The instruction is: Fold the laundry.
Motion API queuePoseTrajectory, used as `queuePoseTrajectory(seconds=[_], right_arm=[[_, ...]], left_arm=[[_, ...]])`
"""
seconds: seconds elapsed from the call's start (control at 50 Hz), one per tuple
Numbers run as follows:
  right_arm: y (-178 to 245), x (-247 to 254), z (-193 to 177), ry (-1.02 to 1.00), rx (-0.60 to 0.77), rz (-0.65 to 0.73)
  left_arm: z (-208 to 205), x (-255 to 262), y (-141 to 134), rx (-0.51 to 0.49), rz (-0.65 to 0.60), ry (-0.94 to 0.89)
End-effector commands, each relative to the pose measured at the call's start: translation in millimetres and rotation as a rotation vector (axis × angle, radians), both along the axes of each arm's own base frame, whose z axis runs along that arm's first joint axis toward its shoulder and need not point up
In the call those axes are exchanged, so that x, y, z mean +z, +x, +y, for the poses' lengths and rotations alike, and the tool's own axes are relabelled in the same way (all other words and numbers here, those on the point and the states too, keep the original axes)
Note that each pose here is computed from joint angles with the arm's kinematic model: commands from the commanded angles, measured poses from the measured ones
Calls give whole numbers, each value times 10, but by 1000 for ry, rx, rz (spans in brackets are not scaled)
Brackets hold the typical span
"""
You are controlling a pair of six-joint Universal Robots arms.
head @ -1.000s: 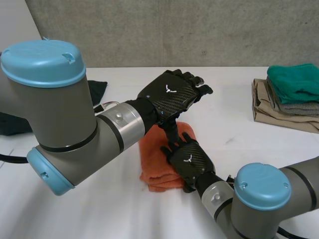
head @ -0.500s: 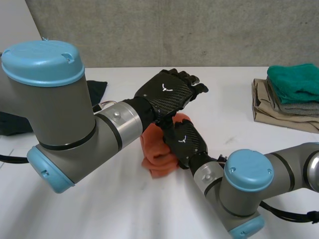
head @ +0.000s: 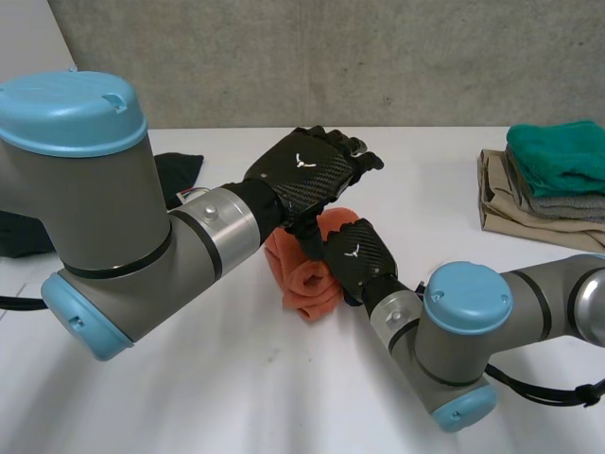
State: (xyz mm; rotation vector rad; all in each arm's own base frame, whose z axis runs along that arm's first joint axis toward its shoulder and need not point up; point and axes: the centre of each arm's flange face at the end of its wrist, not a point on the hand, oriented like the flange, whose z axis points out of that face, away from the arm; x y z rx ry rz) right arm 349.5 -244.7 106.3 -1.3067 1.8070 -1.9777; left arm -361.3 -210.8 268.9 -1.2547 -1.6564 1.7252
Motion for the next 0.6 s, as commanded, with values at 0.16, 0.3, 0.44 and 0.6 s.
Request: queuePoseTrajectory(seconds=[0.16, 0.3, 0.44, 0.6], right_arm=[[-49, 510, -601, -109, -69, -191], [-232, 1137, -1151, -279, -123, -424], [-746, 1784, -1738, -539, -230, -532], [-1717, 1776, -2503, -634, -377, -499]], left_arm=[[-49, 137, 48, 18, 24, -32], [-77, 356, 114, 37, 68, -75], [-110, 413, 119, 44, 90, -76], [-105, 413, 116, 43, 91, -75]])
